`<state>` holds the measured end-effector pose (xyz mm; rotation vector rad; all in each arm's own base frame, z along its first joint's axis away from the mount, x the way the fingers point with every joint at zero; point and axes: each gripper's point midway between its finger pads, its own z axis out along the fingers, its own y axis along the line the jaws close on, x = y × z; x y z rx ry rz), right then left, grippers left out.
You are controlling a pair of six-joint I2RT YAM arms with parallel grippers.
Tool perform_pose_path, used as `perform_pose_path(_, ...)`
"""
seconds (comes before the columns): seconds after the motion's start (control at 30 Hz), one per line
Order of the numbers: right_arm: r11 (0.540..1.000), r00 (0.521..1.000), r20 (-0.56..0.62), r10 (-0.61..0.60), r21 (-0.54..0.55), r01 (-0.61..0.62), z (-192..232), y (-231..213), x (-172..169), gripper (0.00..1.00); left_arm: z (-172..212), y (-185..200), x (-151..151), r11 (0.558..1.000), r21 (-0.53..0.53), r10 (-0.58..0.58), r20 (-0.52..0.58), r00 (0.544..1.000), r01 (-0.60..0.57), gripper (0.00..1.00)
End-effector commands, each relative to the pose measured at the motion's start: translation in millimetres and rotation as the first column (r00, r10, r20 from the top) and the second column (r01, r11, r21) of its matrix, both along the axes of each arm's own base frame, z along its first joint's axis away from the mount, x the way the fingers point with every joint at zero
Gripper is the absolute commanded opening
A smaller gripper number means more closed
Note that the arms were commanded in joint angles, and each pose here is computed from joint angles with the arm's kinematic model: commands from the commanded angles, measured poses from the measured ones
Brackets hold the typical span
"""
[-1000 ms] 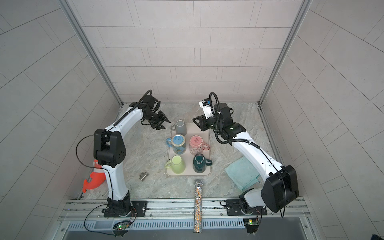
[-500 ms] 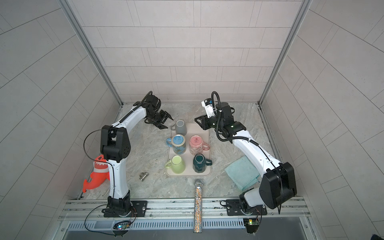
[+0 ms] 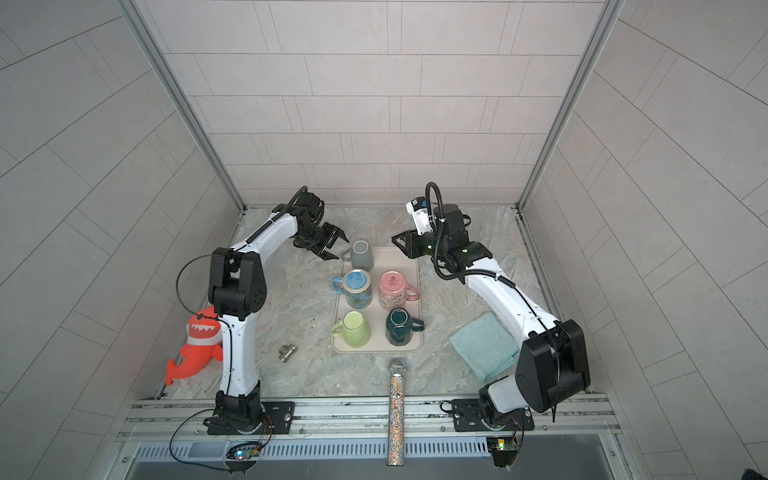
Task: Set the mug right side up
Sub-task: 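Move the left gripper down to the upside-down grey mug's handle on the tray, then close the left gripper on the grey mug's handle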
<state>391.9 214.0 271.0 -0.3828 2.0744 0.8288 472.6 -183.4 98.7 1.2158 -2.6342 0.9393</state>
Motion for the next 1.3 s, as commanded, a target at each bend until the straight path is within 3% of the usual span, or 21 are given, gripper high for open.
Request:
perform_pose_path(0.0, 1.0, 1.0, 0.017, 0.001, 0.023, -0.002, 9.3, 0.4, 5.0, 0.33, -3.7, -0.3, -1.8, 0.999, 0.014, 0.043, -0.051, 0.998, -0.042, 0.69)
perform_pose_path(0.5, 0.999, 1.0, -0.003, -0.025, 0.038, 0.025, 7.0, -9.9, 11.6, 0.33, -13.9, -16.7, -4.5, 0.991, 0.007, 0.134, -0.134, 0.982, -0.134, 0.66)
perform_pose_path(1.07, 0.998, 0.998, -0.04, -0.055, 0.042, 0.056, -4.2, -20.4, 19.0, 0.33, -27.8, -20.6, 7.3, 0.979, 0.006, 0.204, -0.146, 0.968, -0.205, 0.62)
perform_pose_path(1.27, 0.997, 0.997, -0.051, -0.059, 0.043, 0.061, -6.9, -20.9, 19.8, 0.33, -31.4, -24.5, 10.8, 0.977, -0.008, 0.21, -0.154, 0.966, -0.213, 0.55)
